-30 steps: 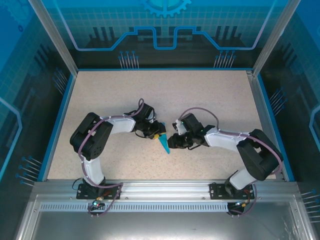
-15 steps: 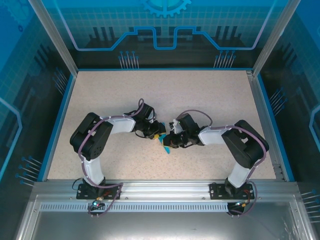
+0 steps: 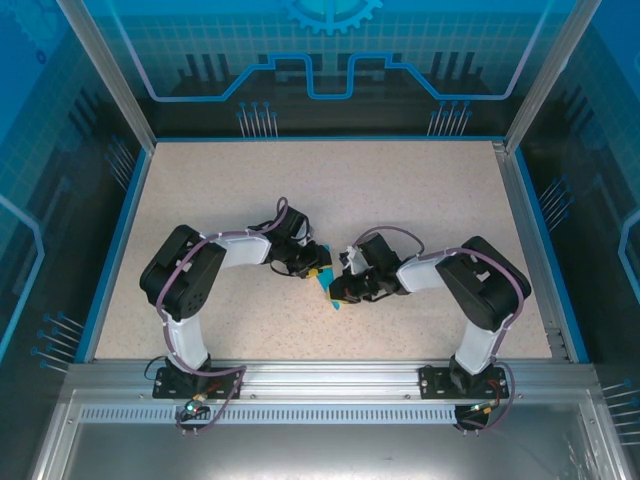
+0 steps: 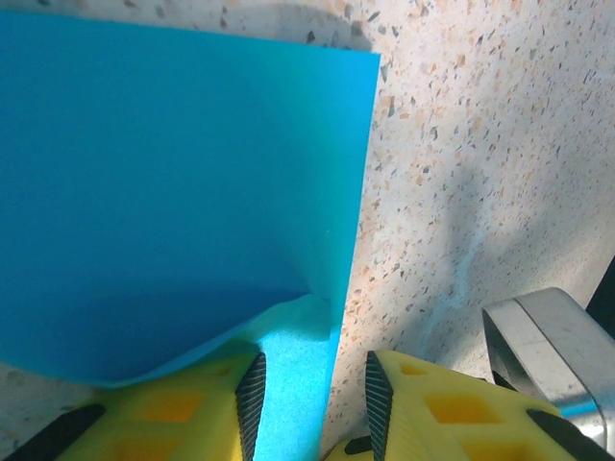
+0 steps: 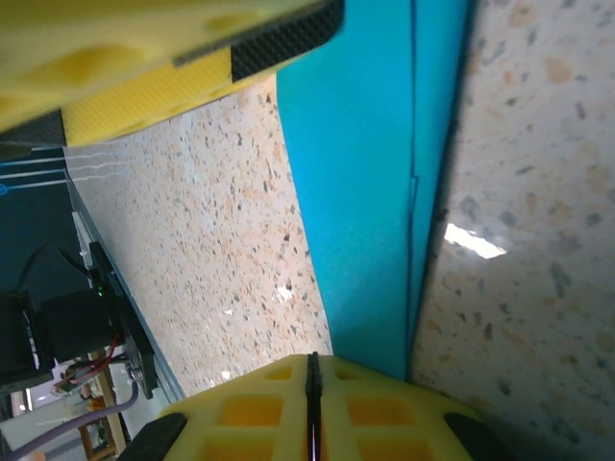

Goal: Fold a paper plane with a square sheet of paper (pick it up from the middle)
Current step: Fold the wing for the fifth time at the center of the table.

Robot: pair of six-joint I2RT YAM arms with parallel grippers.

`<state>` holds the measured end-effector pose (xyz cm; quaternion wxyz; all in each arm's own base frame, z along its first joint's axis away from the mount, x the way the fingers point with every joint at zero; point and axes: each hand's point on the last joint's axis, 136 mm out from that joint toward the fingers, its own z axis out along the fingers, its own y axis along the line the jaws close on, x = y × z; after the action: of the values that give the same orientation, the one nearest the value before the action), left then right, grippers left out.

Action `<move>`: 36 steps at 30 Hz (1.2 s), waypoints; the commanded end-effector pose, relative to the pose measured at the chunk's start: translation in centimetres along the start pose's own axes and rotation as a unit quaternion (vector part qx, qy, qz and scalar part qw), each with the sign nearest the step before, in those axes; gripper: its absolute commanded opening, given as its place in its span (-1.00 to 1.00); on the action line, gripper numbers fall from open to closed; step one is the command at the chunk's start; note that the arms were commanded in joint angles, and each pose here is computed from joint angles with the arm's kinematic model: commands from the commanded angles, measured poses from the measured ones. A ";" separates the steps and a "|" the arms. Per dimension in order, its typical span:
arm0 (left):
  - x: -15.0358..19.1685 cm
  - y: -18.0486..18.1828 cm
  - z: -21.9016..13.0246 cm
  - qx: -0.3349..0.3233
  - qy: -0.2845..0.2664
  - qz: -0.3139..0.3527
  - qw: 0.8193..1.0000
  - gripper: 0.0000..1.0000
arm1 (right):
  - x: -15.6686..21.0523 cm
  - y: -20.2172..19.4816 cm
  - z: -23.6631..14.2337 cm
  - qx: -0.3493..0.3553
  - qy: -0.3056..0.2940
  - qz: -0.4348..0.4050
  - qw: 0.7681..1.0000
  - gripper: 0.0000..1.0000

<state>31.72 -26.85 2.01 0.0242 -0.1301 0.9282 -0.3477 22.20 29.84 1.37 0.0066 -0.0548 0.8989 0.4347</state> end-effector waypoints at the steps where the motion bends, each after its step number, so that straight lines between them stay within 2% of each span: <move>1: 1.0 4.8 0.9 -0.079 0.007 -0.050 0.996 -0.25 | 4.5 -2.4 -0.3 0.037 0.064 0.023 0.997 -0.80; 9: 1.1 5.0 1.0 -0.083 0.008 -0.055 0.995 -0.26 | 7.8 -3.6 -1.1 0.069 0.104 0.015 0.992 -0.78; 13: 1.1 5.0 0.9 -0.082 0.007 -0.053 0.995 -0.26 | 8.4 -4.1 -1.5 0.071 0.101 0.018 0.992 -0.78; 18: 1.2 4.7 0.7 -0.076 0.008 -0.045 0.996 -0.25 | 5.8 0.7 -2.9 0.009 0.056 -0.026 0.998 -0.77; 22: 1.1 4.5 0.5 -0.074 0.004 -0.040 0.996 -0.25 | 2.8 3.7 -4.8 -0.008 -0.002 -0.060 0.998 -0.77; 24: 1.2 4.5 0.5 -0.073 0.006 -0.039 0.997 -0.25 | 1.9 4.8 -4.9 -0.021 -0.010 -0.072 0.997 -0.76; 27: 1.2 4.5 0.7 -0.070 0.006 -0.041 0.997 -0.25 | 0.2 4.5 -4.2 0.000 -0.019 -0.055 0.998 -0.77; 31: 1.3 4.4 0.7 -0.068 0.009 -0.040 0.997 -0.25 | -1.9 4.4 -2.9 -0.004 -0.039 -0.018 0.999 -0.80; 36: 1.2 4.3 0.8 -0.064 0.010 -0.040 0.997 -0.25 | -2.9 3.1 -1.7 0.005 -0.048 0.012 0.999 -0.83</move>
<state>31.78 -26.87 2.02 0.0250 -0.1367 0.9263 -0.3502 23.37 30.48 5.01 0.0350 -0.0509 0.9004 0.4306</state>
